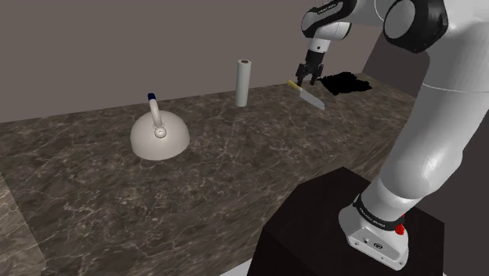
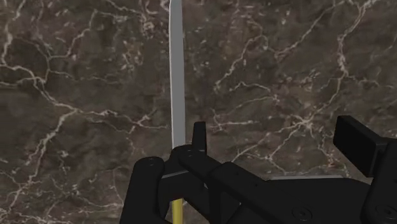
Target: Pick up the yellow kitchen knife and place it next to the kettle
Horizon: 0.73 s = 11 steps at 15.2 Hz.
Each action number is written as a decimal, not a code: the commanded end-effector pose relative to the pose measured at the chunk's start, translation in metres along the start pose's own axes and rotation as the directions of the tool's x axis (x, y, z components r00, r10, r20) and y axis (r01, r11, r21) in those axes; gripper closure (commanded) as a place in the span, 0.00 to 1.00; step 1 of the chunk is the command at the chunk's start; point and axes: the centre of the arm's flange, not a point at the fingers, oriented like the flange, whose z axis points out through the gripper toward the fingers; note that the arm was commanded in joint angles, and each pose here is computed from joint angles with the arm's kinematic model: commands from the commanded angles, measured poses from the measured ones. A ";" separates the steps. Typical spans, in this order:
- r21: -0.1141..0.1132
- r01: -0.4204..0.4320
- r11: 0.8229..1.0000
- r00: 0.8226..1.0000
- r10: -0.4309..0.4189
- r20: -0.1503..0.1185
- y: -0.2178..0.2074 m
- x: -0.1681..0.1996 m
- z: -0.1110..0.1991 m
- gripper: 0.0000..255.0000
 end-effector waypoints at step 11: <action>0.022 -0.073 0.997 0.997 0.073 0.018 0.074 0.047 0.060 0.00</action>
